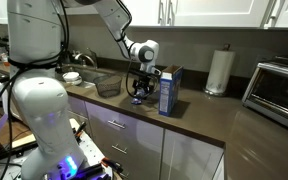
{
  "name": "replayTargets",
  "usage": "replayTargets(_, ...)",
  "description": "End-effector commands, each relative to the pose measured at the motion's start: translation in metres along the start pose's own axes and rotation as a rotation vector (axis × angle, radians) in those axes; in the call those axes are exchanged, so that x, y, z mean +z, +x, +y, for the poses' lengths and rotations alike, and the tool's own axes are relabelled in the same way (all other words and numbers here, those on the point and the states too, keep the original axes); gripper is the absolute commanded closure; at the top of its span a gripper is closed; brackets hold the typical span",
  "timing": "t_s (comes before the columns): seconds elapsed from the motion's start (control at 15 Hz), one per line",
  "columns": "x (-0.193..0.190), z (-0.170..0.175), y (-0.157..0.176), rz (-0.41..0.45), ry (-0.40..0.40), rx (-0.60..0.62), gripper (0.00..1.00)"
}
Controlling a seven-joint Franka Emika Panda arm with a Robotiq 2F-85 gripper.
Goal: Place a small package in the box
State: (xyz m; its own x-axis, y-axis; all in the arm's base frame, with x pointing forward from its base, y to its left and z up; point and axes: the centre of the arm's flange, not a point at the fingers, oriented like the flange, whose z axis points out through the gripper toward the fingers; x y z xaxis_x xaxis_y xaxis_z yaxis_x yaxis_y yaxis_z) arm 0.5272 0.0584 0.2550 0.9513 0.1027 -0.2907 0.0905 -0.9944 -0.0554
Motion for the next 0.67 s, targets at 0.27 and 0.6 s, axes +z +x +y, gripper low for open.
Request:
replayTargets(0.27,0.015,-0.012,-0.015,-0.073,0.056,0.011,0.0)
replayTargets(0.6,0.037,-0.021,-0.032,-0.092,0.077,0.012,0.33)
